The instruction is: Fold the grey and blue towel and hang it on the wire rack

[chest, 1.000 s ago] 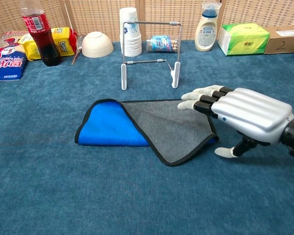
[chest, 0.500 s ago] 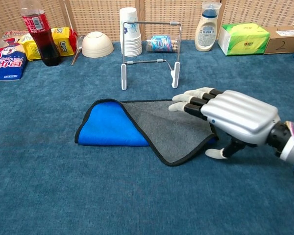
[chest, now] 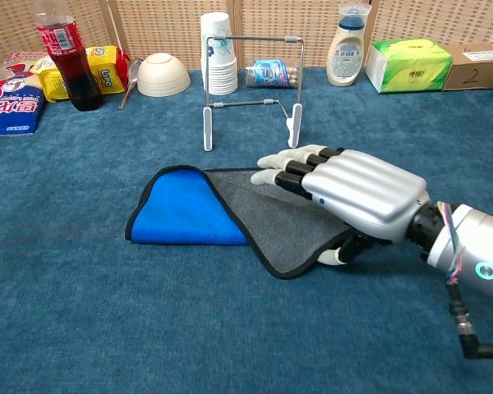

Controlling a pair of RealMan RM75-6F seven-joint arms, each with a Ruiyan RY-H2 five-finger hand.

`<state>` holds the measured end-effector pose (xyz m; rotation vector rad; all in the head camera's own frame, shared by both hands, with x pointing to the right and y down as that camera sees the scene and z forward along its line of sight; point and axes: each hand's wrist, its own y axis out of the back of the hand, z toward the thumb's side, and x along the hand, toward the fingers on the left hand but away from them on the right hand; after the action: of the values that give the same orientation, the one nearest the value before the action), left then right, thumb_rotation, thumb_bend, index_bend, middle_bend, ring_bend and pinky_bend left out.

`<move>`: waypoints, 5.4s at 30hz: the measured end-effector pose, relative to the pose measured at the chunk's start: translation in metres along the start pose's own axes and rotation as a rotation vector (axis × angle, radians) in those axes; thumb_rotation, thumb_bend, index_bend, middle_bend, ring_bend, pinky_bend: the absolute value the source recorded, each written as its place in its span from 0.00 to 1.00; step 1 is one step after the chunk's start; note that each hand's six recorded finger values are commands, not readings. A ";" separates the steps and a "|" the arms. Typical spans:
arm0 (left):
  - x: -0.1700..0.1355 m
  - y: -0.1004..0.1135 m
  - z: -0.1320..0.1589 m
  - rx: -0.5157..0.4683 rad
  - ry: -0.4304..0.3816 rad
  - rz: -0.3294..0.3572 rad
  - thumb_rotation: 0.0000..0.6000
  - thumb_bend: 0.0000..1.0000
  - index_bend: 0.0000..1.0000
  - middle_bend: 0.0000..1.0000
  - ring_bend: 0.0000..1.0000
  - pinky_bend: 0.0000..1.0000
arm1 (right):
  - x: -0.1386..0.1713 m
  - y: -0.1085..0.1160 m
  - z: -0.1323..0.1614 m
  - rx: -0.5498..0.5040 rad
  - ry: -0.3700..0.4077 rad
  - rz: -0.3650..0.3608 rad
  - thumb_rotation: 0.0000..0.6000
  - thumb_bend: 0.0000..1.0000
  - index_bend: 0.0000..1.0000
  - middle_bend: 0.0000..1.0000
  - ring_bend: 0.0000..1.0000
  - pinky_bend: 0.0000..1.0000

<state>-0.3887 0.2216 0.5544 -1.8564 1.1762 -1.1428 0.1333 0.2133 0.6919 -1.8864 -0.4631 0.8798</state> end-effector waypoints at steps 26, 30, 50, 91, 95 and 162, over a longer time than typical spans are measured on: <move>0.000 -0.003 -0.004 -0.026 0.004 -0.008 1.00 0.23 0.28 0.18 0.00 0.00 | -0.009 0.016 -0.009 -0.129 -0.092 -0.013 1.00 0.21 0.06 0.05 0.00 0.00; 0.000 -0.003 -0.003 -0.026 0.003 -0.011 1.00 0.23 0.28 0.18 0.00 0.00 | -0.008 0.019 -0.016 -0.149 -0.113 -0.017 1.00 0.21 0.06 0.05 0.00 0.00; -0.001 -0.002 0.000 -0.018 0.008 -0.011 1.00 0.23 0.28 0.18 0.00 0.00 | -0.020 0.017 -0.040 -0.204 -0.195 -0.003 1.00 0.24 0.08 0.05 0.00 0.00; 0.000 -0.002 0.005 -0.005 -0.005 -0.004 1.00 0.23 0.28 0.18 0.00 0.00 | 0.011 0.041 -0.090 -0.126 -0.403 -0.008 1.00 0.27 0.18 0.09 0.00 0.00; -0.001 -0.002 0.003 0.009 -0.002 -0.007 1.00 0.23 0.28 0.18 0.00 0.00 | 0.016 0.042 -0.088 -0.145 -0.402 -0.006 1.00 0.27 0.17 0.09 0.00 0.00; -0.002 -0.001 0.001 0.028 0.008 -0.013 1.00 0.23 0.27 0.16 0.00 0.00 | -0.024 0.033 -0.048 -0.303 -0.271 0.333 1.00 0.24 0.20 0.10 0.00 0.00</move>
<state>-0.3882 0.2242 0.5542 -1.8420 1.1489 -1.1692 0.1513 0.1536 0.6845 -2.1684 -0.4727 1.3605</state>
